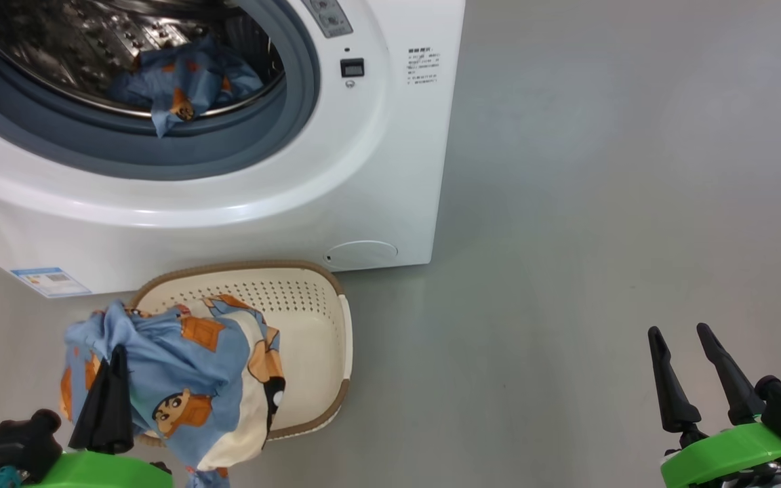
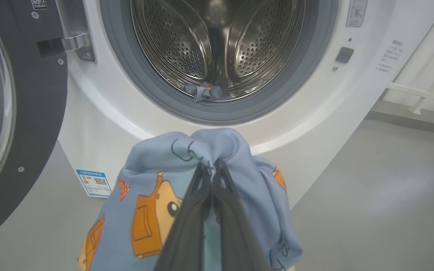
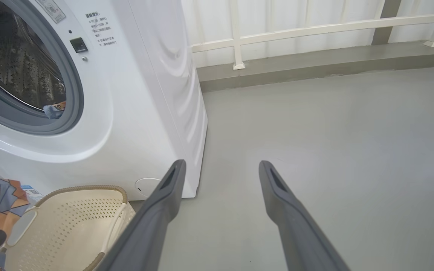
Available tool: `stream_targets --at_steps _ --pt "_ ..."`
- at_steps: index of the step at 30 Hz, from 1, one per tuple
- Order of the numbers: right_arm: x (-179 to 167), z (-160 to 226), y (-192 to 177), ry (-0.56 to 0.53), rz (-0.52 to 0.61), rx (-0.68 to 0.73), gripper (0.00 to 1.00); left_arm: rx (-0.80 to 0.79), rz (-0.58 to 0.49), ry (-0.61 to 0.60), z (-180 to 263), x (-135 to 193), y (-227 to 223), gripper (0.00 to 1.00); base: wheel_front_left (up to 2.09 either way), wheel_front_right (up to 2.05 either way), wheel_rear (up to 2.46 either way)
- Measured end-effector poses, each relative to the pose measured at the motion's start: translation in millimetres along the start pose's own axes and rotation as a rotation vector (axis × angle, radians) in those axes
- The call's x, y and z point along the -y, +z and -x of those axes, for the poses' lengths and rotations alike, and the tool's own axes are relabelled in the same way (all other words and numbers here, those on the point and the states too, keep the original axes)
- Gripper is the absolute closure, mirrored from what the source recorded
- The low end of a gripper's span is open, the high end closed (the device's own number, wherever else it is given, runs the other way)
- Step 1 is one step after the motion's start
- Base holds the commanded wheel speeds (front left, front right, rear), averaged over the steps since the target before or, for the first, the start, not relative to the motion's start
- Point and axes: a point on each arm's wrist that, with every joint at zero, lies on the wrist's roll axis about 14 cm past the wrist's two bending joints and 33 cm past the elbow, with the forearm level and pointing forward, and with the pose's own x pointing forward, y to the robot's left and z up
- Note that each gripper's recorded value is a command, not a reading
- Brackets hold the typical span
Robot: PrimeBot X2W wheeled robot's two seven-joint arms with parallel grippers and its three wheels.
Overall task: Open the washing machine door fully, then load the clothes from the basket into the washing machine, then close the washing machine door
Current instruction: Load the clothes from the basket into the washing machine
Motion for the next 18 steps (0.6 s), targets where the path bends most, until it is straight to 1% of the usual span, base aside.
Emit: stream_targets --at_steps 6,18 --pt "1.2 -3.5 -9.7 -0.008 -0.008 -0.026 0.00 -0.017 0.000 0.005 -7.4 -2.5 -7.0 1.00 0.00 0.00 0.00" --pt "-0.7 -19.8 -22.3 -0.012 -0.025 -0.052 0.00 -0.011 -0.021 -0.028 -45.6 -0.3 -8.8 1.00 0.00 0.00 0.00"
